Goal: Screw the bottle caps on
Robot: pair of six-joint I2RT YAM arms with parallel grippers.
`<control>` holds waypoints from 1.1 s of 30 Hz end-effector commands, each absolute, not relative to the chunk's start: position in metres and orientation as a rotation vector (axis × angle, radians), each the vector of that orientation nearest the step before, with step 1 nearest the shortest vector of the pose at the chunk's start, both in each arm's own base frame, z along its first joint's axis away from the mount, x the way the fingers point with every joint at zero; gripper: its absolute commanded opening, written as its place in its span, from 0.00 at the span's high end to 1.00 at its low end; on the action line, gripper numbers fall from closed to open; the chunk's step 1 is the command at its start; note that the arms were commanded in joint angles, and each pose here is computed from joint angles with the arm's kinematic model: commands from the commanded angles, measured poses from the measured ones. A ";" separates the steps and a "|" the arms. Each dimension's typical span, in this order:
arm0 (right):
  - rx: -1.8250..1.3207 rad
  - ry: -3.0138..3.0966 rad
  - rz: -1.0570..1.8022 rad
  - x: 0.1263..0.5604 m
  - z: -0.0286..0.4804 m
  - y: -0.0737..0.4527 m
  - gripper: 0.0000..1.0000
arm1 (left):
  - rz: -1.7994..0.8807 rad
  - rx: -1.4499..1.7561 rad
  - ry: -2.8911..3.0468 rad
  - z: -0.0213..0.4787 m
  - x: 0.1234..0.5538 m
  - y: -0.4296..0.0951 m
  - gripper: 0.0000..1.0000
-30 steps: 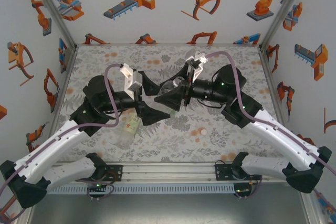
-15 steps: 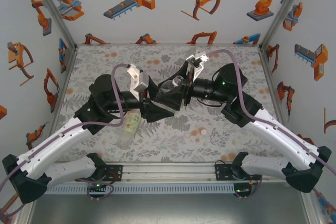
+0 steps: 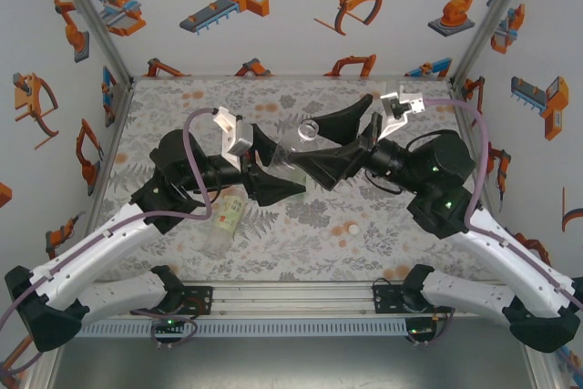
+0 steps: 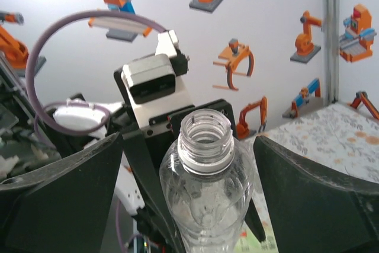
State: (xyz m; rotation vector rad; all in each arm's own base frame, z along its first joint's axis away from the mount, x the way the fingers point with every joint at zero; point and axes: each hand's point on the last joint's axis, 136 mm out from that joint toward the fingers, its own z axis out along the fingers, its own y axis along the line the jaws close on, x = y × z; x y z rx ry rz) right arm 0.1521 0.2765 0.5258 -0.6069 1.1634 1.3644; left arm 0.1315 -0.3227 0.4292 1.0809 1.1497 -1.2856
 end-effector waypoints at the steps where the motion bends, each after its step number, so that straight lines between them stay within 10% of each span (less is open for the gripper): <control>1: -0.512 1.102 1.426 0.157 0.538 0.272 0.23 | -1.300 1.043 1.048 0.463 0.128 -0.320 0.60; 10: -0.509 1.152 1.392 0.165 0.521 0.277 0.40 | -1.308 1.030 1.047 0.469 0.132 -0.326 0.59; 16: -0.550 1.173 1.364 0.162 0.517 0.278 0.58 | -1.326 1.058 1.101 0.462 0.130 -0.329 0.29; 33: -0.657 1.186 1.395 0.149 0.519 0.286 0.63 | -1.380 1.219 1.172 0.452 0.112 -0.331 0.27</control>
